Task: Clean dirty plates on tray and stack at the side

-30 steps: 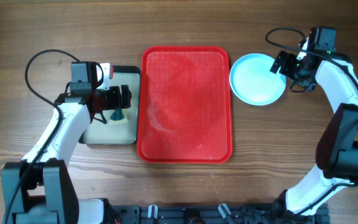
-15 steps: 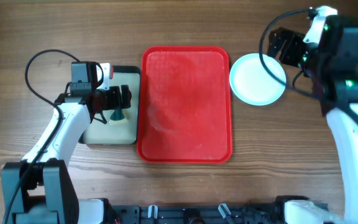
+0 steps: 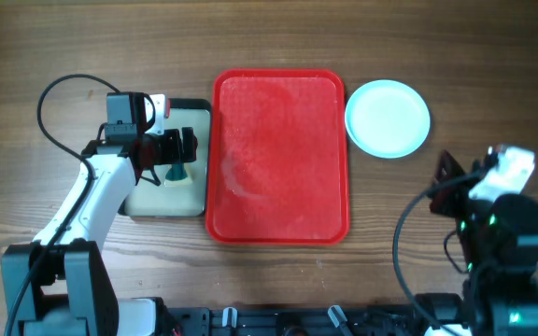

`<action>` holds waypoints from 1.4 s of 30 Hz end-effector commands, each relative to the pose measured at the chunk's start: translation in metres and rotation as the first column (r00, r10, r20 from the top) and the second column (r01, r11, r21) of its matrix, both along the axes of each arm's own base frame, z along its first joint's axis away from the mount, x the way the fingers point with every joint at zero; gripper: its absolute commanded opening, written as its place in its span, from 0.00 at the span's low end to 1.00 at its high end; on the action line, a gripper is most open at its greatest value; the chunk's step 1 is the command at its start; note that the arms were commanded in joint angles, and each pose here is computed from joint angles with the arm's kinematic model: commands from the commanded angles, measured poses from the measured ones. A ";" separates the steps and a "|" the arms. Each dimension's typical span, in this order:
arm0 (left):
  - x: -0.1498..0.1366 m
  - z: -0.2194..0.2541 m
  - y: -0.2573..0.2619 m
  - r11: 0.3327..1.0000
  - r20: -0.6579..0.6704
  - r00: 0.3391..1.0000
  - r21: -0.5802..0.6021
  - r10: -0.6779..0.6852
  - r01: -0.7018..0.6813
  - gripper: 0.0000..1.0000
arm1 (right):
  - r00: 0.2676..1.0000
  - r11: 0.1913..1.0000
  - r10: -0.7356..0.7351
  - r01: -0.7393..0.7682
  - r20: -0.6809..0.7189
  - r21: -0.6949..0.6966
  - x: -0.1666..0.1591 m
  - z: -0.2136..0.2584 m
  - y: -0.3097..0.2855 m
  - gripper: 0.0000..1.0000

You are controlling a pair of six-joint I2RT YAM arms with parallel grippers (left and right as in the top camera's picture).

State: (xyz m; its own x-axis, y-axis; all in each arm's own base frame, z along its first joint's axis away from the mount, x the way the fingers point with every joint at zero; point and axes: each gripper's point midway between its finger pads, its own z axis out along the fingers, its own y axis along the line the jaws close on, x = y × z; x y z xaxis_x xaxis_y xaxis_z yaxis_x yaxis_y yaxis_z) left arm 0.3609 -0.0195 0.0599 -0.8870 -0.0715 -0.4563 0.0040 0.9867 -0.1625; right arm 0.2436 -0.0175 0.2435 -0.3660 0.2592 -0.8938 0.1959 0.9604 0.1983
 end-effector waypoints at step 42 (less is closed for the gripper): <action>0.002 0.006 0.000 1.000 0.019 1.000 -0.009 -0.002 0.002 1.00 | 0.871 0.870 0.370 -0.203 0.324 -0.449 0.002 -0.067 0.041 1.00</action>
State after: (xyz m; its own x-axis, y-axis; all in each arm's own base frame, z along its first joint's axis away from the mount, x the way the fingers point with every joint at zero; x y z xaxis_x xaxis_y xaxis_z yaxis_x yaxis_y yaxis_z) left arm 0.3610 -0.0194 0.0601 -0.8866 -0.0715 -0.4570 0.0040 0.9868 -0.1622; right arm 0.2460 0.0249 0.1739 0.0183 -0.1862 -0.9823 -0.1274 0.9741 -0.1870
